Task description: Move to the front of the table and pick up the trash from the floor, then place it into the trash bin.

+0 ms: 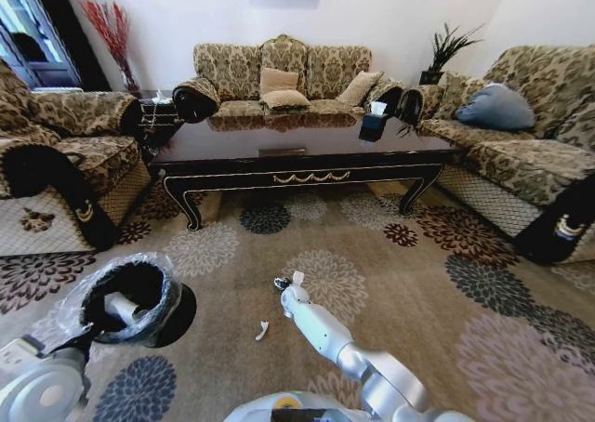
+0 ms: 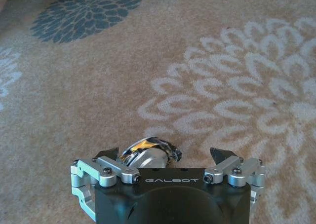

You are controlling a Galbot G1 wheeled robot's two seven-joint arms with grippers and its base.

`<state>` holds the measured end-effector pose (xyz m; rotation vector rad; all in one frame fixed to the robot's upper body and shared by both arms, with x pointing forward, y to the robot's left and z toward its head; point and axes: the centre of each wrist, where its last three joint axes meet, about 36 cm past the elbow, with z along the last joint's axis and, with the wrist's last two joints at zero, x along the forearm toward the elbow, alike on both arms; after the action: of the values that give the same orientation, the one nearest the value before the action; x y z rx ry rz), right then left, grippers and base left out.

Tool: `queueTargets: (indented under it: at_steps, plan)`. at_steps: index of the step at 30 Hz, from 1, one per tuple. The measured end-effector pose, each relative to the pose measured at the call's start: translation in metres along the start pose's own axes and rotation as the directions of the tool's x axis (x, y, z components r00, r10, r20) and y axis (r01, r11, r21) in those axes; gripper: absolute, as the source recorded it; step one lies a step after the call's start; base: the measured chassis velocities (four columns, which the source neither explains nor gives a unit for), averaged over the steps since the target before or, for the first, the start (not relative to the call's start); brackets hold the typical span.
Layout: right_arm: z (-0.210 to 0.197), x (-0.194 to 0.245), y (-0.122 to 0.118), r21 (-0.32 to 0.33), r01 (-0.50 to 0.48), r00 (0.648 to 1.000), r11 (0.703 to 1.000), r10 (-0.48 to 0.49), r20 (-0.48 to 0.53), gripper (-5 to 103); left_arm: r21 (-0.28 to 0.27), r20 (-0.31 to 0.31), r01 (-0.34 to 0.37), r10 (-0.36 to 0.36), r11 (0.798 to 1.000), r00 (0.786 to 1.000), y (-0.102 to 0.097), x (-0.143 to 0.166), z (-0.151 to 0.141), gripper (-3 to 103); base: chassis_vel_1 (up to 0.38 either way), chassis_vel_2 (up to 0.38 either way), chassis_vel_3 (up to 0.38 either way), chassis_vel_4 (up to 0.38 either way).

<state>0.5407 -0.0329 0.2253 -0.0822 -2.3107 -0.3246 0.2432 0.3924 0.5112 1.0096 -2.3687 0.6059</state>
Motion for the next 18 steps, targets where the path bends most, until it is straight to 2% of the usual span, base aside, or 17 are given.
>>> queueTargets:
  at_steps: [3,7,12,14,18]
  plan:
    - [0.001,-0.001,-0.002,0.01,0.0,1.0,1.0,0.0,0.004,100,0.0,-0.003,0.004,-0.004,1.0,1.0,0.0,-0.002,0.001,2,0.0,0.0,0.0,0.0]
    - [0.009,-0.003,-0.004,0.059,-0.025,0.997,0.998,0.02,0.069,100,-0.003,-0.005,0.01,-0.01,1.0,1.0,0.001,-0.004,0.002,2,0.0,0.0,0.0,0.0]
    - [0.018,0.003,0.002,0.014,-0.018,0.994,1.0,0.016,0.104,100,-0.009,-0.002,0.013,-0.013,1.0,1.0,0.002,-0.003,0.001,2,0.0,0.0,0.0,0.0]
    - [0.022,0.009,0.008,-0.04,0.041,0.989,0.998,-0.035,0.143,100,-0.014,0.004,0.022,-0.022,1.0,1.0,0.005,-0.002,-0.001,2,0.0,0.0,0.0,0.0]
    - [0.024,0.017,0.016,-0.079,0.082,0.985,0.993,-0.068,0.159,100,-0.015,0.007,0.027,-0.027,1.0,1.0,0.007,-0.001,-0.002,2,0.0,0.0,0.0,0.0]
